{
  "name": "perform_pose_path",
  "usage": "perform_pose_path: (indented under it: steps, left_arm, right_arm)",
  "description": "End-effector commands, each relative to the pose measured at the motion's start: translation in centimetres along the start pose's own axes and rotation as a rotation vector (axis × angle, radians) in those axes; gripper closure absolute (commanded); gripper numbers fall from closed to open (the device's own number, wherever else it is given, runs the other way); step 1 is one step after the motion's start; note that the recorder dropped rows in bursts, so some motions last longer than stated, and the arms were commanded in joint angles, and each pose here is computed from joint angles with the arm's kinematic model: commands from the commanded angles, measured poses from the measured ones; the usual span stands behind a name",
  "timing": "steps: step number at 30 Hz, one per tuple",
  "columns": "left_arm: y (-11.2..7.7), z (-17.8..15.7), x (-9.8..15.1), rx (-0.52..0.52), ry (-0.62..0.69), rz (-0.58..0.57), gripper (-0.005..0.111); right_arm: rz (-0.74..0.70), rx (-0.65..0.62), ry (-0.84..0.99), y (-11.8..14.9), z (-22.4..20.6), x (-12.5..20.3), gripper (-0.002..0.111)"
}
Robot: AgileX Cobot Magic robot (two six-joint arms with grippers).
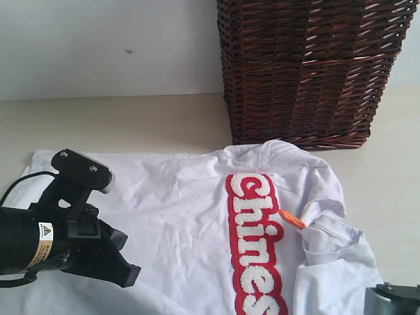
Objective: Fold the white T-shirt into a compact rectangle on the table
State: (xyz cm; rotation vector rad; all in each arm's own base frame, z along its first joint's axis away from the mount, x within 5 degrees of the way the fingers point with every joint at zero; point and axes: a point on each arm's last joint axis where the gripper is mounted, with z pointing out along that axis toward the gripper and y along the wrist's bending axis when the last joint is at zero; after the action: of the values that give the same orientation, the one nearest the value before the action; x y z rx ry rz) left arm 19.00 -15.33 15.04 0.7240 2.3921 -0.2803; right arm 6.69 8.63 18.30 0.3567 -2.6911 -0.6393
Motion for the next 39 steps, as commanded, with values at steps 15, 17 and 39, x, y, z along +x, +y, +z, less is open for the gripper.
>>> perform_pose_path:
  steps: [15,17,39]
  left_arm:
    - [-0.1,-0.2,-0.2,0.007,-0.01,-0.003,0.107]
    - [-0.1,-0.2,-0.2,0.007,-0.01,-0.003,0.107]
    - [0.1,-0.2,-0.3,-0.018,-0.017,-0.003,0.107]
  right_arm:
    - [-0.537,-0.303,-0.094,3.6,-1.1,-2.8,0.104]
    - [-0.535,-0.303,-0.09,3.6,-1.0,-2.8,0.094]
    - [-0.179,0.183,-0.622,1.4,-4.7,-9.9,0.108]
